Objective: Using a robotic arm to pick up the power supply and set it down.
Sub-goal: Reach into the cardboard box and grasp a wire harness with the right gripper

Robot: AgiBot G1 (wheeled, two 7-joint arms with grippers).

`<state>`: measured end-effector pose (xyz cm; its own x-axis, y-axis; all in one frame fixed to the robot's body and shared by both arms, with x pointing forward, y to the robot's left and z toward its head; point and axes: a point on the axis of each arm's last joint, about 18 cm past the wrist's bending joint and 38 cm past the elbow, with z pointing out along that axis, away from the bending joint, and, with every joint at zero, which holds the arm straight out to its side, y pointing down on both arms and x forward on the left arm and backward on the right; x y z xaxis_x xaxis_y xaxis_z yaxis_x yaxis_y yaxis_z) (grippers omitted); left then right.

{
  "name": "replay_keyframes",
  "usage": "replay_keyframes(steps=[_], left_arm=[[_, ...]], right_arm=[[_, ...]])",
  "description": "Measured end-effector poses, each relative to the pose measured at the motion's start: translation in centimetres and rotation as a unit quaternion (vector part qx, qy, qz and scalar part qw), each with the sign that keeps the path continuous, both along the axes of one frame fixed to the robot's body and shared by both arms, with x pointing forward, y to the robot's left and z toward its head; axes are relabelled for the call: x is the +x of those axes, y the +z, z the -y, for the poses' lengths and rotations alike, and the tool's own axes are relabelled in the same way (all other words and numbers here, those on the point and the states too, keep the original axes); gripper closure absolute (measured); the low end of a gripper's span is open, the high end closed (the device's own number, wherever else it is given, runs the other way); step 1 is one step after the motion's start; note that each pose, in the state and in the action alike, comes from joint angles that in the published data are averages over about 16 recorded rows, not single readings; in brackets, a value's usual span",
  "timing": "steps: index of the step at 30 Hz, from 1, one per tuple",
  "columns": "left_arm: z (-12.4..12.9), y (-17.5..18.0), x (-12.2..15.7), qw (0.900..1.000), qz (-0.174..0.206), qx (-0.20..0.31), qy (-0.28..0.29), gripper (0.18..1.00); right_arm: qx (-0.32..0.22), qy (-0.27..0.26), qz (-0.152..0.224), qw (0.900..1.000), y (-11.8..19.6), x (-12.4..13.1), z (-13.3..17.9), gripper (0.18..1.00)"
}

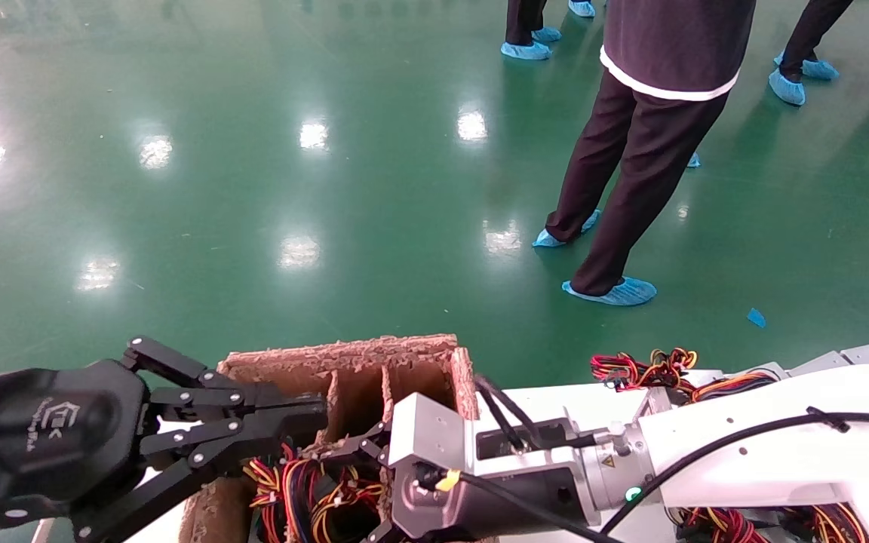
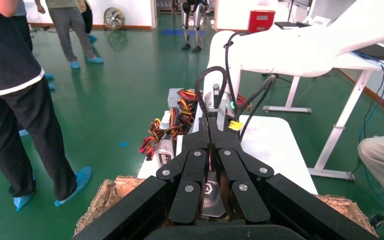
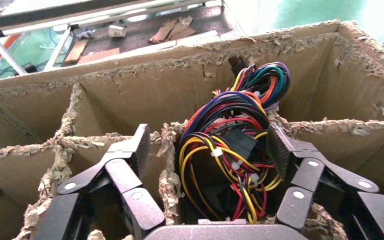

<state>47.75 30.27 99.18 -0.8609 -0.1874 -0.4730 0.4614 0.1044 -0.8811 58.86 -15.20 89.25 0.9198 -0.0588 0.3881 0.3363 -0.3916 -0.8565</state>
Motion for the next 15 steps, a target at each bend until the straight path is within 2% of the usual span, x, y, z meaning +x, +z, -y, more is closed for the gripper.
replay_keyframes(steps=[9, 15], left_arm=[[0.0, 0.0, 0.0, 1.0, 0.0, 0.0, 0.0, 0.987], [0.0, 0.0, 0.0, 1.0, 0.0, 0.0, 0.0, 0.993]], right_arm=[[0.004, -0.002, -0.005, 1.0, -0.25, 0.61, 0.42, 0.434], [0.004, -0.001, -0.006, 1.0, -0.41, 0.81, 0.63, 0.573]])
